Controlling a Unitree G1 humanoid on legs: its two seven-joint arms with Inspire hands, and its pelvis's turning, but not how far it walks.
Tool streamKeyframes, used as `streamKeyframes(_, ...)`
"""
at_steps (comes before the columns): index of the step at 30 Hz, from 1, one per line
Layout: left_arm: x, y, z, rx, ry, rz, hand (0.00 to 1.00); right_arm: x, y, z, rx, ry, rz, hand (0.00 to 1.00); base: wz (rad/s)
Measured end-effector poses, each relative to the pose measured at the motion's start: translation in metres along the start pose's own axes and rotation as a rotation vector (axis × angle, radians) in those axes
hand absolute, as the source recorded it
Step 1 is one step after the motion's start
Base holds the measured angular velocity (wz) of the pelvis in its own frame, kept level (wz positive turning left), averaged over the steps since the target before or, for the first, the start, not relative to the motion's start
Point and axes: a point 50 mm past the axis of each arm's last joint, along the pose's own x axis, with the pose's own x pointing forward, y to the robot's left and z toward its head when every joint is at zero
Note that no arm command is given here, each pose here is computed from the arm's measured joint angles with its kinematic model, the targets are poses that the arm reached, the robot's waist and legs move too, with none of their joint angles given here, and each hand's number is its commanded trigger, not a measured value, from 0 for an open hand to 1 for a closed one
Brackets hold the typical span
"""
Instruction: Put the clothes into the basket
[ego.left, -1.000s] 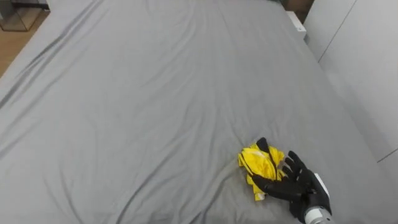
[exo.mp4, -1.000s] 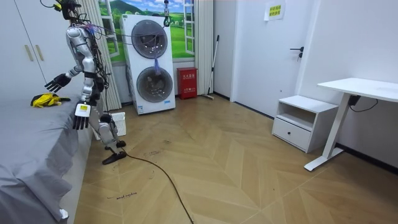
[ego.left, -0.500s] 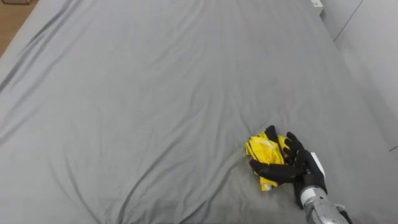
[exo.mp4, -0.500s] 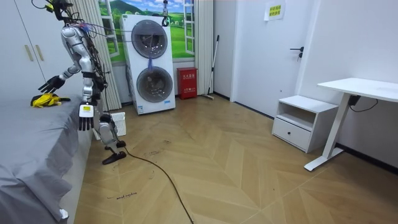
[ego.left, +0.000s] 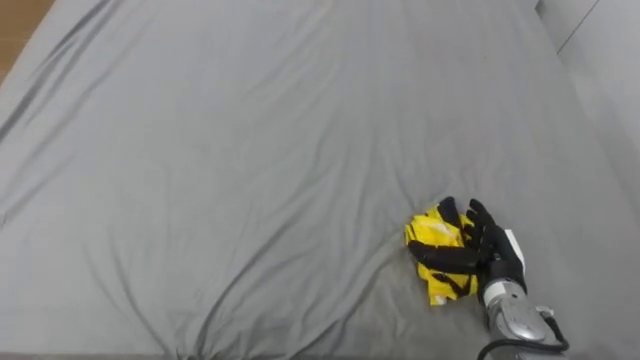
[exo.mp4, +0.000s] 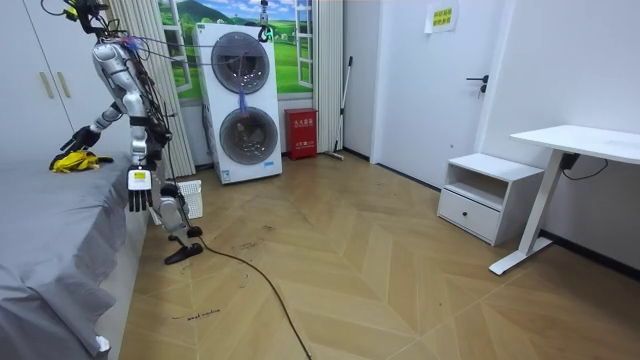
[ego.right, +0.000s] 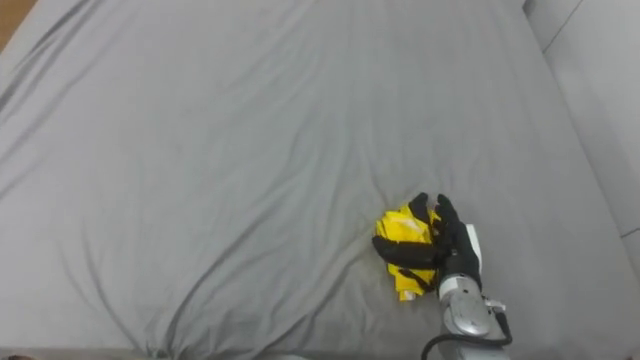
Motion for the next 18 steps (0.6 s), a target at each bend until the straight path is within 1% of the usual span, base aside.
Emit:
streamKeyframes(4, 0.002, 0.000, 0.005, 0.002, -0.009, -0.002, 0.00, 0.004, -0.001, -0.005, -0.023, 0.035, -0.020, 0.00, 0.01)
streamKeyframes(7, 0.002, 0.000, 0.007, -0.003, -0.012, -0.005, 0.00, 0.012, -0.003, -0.004, -0.040, 0.062, -0.034, 0.00, 0.01)
streamKeyframes(10, 0.003, -0.003, 0.011, 0.006, -0.020, -0.017, 0.00, 0.018, -0.008, -0.002, -0.065, 0.088, -0.055, 0.00, 0.02)
streamKeyframes(15, 0.004, -0.005, 0.014, 0.043, -0.019, -0.028, 0.00, 0.022, -0.018, 0.000, -0.098, 0.100, -0.106, 0.00, 0.00)
streamKeyframes(16, 0.005, -0.006, 0.015, 0.048, -0.021, -0.031, 0.00, 0.023, -0.021, 0.000, -0.103, 0.102, -0.117, 0.26, -0.03)
streamKeyframes(17, 0.005, -0.007, 0.016, 0.053, -0.019, -0.036, 0.00, 0.023, -0.026, 0.000, -0.112, 0.109, -0.139, 0.69, 0.00)
streamKeyframes(18, 0.006, -0.007, 0.018, 0.054, -0.021, -0.040, 0.00, 0.023, -0.030, -0.001, -0.120, 0.118, -0.158, 1.00, 0.00)
